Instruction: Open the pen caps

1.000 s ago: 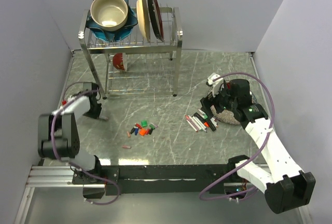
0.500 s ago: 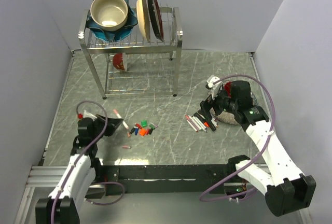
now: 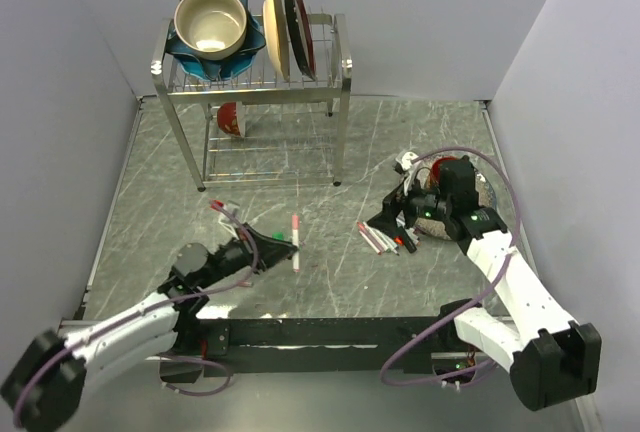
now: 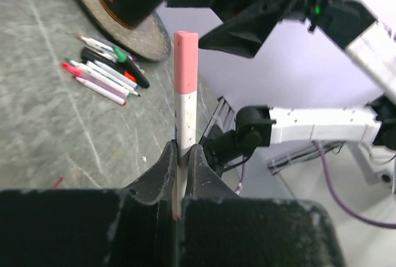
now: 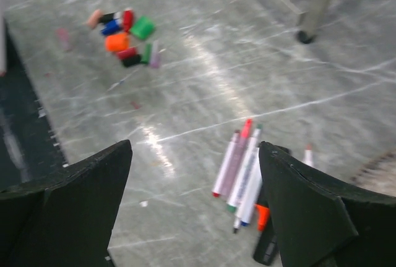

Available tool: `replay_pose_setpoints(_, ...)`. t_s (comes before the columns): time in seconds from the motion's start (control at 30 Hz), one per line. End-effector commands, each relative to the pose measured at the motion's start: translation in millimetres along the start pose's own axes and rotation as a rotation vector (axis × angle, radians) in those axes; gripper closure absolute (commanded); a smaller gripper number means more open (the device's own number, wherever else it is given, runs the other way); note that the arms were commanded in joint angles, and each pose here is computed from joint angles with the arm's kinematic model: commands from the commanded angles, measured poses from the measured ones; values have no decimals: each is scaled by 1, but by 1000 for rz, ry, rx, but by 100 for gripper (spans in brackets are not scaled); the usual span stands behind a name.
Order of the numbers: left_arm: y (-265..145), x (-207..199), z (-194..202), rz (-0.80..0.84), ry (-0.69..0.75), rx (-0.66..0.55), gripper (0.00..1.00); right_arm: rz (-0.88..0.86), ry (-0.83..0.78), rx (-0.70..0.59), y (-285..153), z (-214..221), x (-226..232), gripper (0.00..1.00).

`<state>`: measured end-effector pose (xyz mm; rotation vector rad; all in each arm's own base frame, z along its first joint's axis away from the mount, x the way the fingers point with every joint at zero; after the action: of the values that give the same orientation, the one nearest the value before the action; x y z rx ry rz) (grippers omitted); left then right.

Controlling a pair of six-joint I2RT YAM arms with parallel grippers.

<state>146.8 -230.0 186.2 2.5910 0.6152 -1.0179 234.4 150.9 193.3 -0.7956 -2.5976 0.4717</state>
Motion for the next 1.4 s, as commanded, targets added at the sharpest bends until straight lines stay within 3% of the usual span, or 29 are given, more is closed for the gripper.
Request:
replay_pose_setpoints(0.0,33,-42,-38,96,151,-213,99,-215,32,-65,2,-6,32,11)
replay_pose_setpoints(0.23,80,-52,-47,50,195,-322,99,-375,96,-73,10,-2,58,7)
replay_pose_setpoints(0.67,140,-60,-29,19,192,-332,99,-362,146,-76,21,-5,65,9)
replay_pose_setpoints(0.77,145,-66,-27,38,187,-335,99,-334,171,-76,24,-7,61,23)
replay_pose_setpoints(0.8,146,-68,-25,44,185,-333,99,-333,176,-71,24,-7,61,35)
replay_pose_setpoints(0.87,147,-69,-23,54,183,-333,99,-325,182,-70,25,-8,60,51)
replay_pose_setpoints(0.9,147,-70,-23,62,177,-335,99,-325,181,-70,25,-8,60,67)
replay_pose_setpoints(1.0,146,-75,-20,95,185,-321,96,-314,171,-66,24,-10,59,100)
replay_pose_setpoints(1.03,145,-74,-19,94,190,-315,91,-311,161,-64,23,-12,59,100)
replay_pose_setpoints(1.07,141,-74,-22,83,191,-322,72,-316,153,-57,23,-12,60,100)
replay_pose_setpoints(1.17,133,-65,-35,26,204,-325,50,-343,99,-13,21,-6,61,100)
replay_pose_setpoints(1.3,130,-64,-45,38,217,-279,46,-457,23,49,15,7,72,100)
replay_pose_setpoints(1.37,130,-66,-47,55,220,-269,36,-476,3,53,13,7,74,100)
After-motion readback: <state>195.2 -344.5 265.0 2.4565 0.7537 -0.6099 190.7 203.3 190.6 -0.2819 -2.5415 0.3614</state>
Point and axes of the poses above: each gripper's point midway between its finger pads, its own y axis out along the fingers, its own x axis along the line the jaws close on, z = x × y, the point moved 2 cm from there along -y, back along the fingers, and after that the axes turned 6 degrees about y, right-handed, at the moved point
